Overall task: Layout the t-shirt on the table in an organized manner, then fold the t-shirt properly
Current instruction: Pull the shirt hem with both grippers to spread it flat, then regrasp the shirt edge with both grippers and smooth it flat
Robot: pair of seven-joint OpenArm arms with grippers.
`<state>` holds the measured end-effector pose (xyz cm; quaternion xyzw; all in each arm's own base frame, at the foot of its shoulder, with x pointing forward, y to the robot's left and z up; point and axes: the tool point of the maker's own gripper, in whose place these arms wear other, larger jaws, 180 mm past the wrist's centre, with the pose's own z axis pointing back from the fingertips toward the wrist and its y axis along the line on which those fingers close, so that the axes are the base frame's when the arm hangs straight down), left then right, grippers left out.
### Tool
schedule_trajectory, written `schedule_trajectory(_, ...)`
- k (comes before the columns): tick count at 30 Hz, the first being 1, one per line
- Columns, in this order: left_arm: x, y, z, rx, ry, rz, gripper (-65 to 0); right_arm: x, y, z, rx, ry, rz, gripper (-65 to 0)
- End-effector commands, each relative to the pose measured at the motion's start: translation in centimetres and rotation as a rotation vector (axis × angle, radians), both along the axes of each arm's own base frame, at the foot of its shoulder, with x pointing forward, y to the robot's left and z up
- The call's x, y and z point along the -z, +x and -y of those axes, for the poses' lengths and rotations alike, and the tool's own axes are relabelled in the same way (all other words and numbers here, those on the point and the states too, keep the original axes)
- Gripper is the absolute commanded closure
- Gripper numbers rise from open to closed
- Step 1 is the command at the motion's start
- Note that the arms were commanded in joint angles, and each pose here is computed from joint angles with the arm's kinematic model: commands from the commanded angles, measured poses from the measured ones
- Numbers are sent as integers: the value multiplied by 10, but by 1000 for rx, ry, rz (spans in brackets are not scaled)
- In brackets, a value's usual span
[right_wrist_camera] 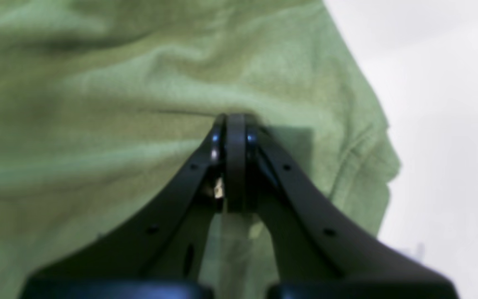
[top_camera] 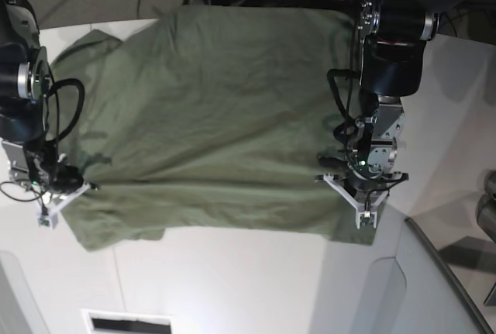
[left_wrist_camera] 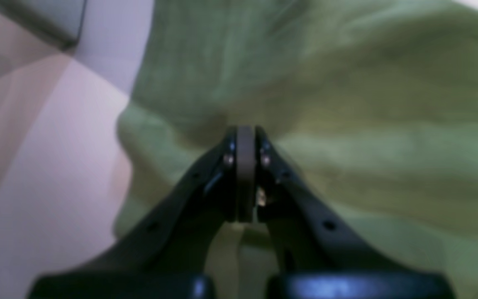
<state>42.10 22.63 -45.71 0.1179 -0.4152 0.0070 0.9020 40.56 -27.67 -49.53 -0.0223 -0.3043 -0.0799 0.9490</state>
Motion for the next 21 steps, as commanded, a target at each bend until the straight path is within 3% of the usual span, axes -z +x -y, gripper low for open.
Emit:
schedule_trajectory(1,-21,23,5,7,0,64,0,-11,5,22,29,-56,10,0)
schedule_trajectory(5,-20,34,19,10,-28,58,0,-24,9,53,93,-132,67,0)
schedule_trajectory(10,-46,57,24,22,-33,160,0,-41,15,78,128,-192,138,0)
schedule_trajectory(15,-64,73,34,30,-52,200,0,-81,41,104,159,-247,228,0)
schedule_trajectory(18,-60,69,39,33,-62,185,0,-89,49,102,108,-280,171,0)
schedule_trajectory(21,-45,46,46,34,-77,127,0,-94,53,79,5,-212,83,0)
